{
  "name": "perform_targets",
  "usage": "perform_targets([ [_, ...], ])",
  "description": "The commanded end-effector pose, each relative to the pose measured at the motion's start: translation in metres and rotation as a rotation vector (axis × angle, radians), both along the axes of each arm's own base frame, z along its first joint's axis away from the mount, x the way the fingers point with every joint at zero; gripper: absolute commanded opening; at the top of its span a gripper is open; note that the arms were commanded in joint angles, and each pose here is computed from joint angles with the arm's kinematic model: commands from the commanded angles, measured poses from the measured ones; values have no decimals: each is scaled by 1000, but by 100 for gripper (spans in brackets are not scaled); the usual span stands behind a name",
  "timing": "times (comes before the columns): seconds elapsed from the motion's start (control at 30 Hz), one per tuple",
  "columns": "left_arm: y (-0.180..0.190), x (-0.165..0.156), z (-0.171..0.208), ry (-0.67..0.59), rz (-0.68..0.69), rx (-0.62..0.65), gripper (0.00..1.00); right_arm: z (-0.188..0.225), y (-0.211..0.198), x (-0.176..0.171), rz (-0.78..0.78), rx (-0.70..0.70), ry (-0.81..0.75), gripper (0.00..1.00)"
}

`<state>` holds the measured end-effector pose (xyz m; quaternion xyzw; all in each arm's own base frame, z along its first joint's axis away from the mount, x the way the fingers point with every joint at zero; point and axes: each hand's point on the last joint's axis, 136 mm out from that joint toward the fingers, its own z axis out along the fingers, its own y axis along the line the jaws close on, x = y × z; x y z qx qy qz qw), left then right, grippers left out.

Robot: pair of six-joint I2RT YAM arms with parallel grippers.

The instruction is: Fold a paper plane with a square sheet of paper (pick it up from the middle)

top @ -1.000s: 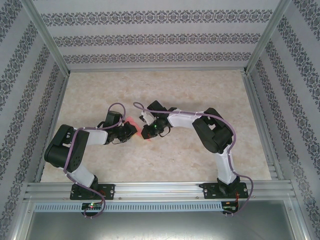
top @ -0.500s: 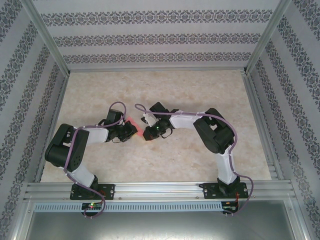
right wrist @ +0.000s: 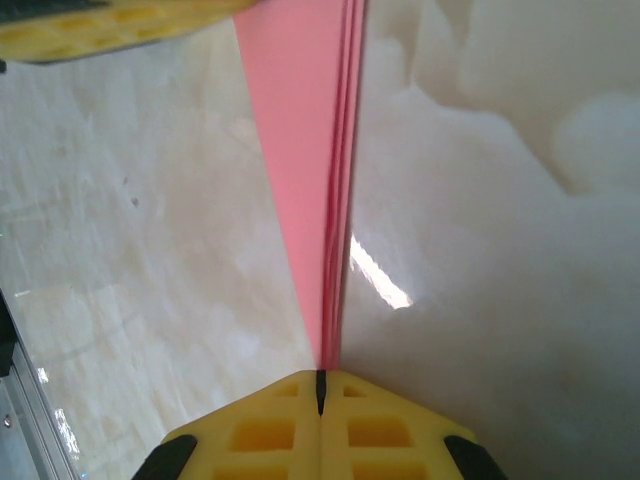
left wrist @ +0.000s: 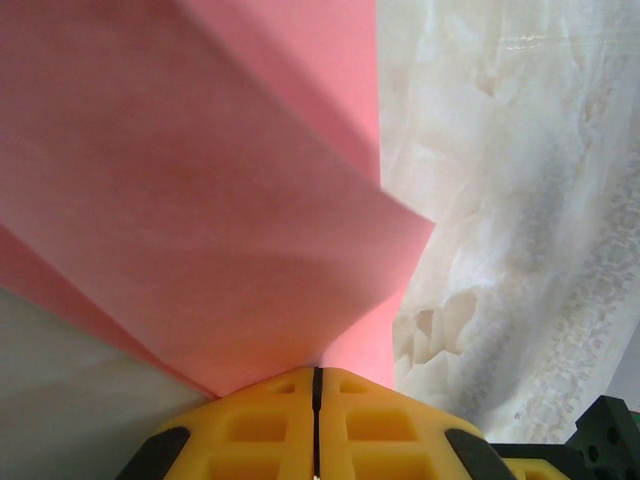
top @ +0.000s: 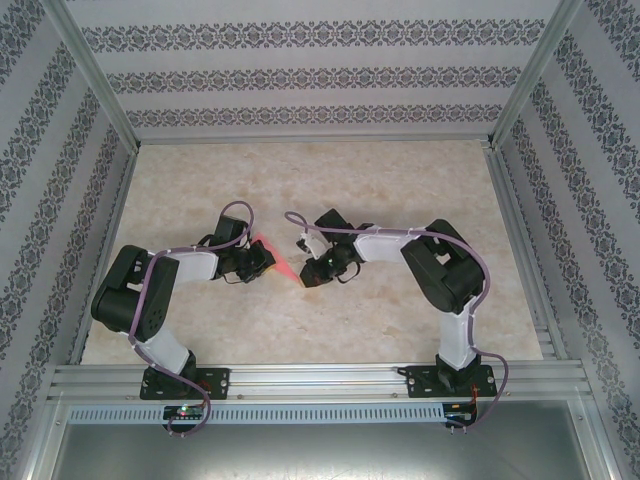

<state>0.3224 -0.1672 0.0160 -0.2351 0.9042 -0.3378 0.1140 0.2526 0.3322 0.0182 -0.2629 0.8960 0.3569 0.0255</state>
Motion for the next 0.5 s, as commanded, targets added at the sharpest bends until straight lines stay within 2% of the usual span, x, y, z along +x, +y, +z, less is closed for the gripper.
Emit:
perform_targets([
  [0.0,26,-27,-40,132,23,138,10,12,-12,-7,-7,-24,-5,2],
  [0.17,20,-21,-29,84,-5,109,10,46,19,10,-20,95,-96,2],
  [0.47,14,-15,-18,45,-28,85,10,30,54,27,-4,82,-86,1],
])
